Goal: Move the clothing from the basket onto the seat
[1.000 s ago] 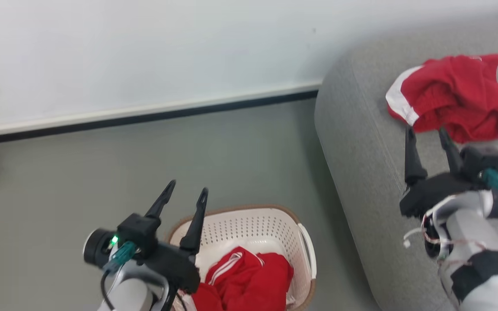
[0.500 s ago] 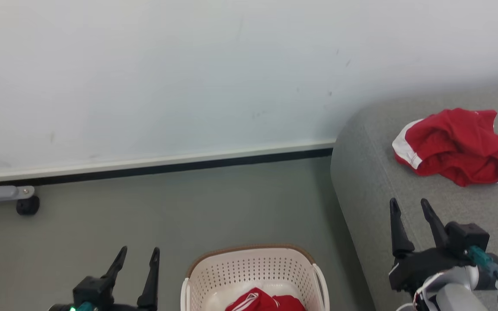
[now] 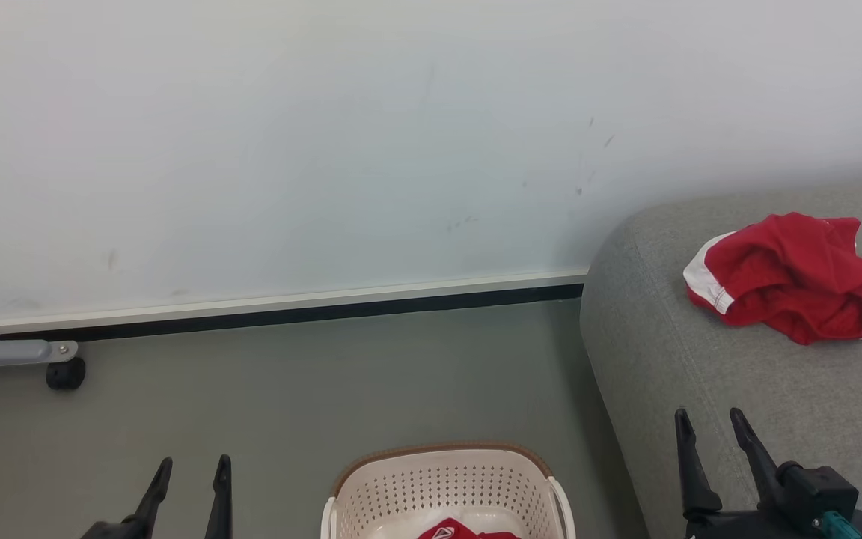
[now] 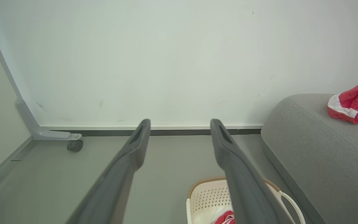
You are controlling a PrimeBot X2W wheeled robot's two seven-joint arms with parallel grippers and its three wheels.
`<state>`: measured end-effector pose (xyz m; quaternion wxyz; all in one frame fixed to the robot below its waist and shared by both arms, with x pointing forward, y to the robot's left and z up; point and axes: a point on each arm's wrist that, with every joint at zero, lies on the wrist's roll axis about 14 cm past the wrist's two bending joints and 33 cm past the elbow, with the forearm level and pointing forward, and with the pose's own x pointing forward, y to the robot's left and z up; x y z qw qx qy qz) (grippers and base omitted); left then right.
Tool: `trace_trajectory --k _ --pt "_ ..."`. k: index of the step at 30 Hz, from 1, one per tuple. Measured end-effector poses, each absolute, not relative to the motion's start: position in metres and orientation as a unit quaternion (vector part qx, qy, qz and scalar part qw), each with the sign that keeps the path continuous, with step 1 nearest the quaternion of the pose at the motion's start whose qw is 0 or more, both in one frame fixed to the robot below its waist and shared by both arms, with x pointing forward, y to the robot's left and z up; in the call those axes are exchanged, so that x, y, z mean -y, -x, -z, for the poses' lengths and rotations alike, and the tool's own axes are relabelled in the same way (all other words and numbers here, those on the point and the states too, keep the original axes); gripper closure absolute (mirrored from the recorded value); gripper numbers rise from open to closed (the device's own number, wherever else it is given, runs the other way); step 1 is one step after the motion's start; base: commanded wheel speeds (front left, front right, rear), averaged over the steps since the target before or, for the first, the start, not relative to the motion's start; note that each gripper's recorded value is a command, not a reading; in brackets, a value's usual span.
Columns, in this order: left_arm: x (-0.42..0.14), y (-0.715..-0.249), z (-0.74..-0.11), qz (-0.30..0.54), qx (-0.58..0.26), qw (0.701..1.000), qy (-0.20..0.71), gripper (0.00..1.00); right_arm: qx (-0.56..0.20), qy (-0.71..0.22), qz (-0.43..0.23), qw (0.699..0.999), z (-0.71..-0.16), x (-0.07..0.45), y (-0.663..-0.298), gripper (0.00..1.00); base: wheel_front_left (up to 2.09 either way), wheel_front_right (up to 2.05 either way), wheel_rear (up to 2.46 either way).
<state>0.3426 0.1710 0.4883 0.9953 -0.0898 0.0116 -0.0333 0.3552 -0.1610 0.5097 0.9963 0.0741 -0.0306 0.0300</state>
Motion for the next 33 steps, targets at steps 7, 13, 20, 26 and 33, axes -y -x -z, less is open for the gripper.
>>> trace_trajectory --k 7,13,20,26,33 --pt "-0.179 -0.336 -0.487 0.02 -0.012 0.996 0.088 0.0 0.04 -0.074 -0.033 0.996 -0.514 0.158 -0.347 0.0 0.0 0.0 0.0" --pt "-0.186 -0.334 -0.485 0.006 -0.013 0.996 0.089 0.0 0.042 -0.069 -0.036 0.996 -0.514 0.156 -0.342 0.0 0.0 0.0 0.0" --pt "-0.191 -0.332 -0.485 -0.003 -0.011 0.996 0.089 0.0 0.044 -0.071 -0.033 0.996 -0.515 0.157 -0.34 0.0 0.0 0.0 0.0" --pt "-0.192 -0.331 -0.485 -0.008 -0.01 0.996 0.091 0.0 0.043 -0.073 -0.03 0.996 -0.514 0.157 -0.338 0.0 0.0 0.0 0.0" --pt "-0.189 -0.33 -0.484 -0.005 -0.01 0.996 0.083 0.0 0.049 -0.069 -0.028 0.996 -0.518 0.159 -0.338 0.0 0.0 0.0 0.0"
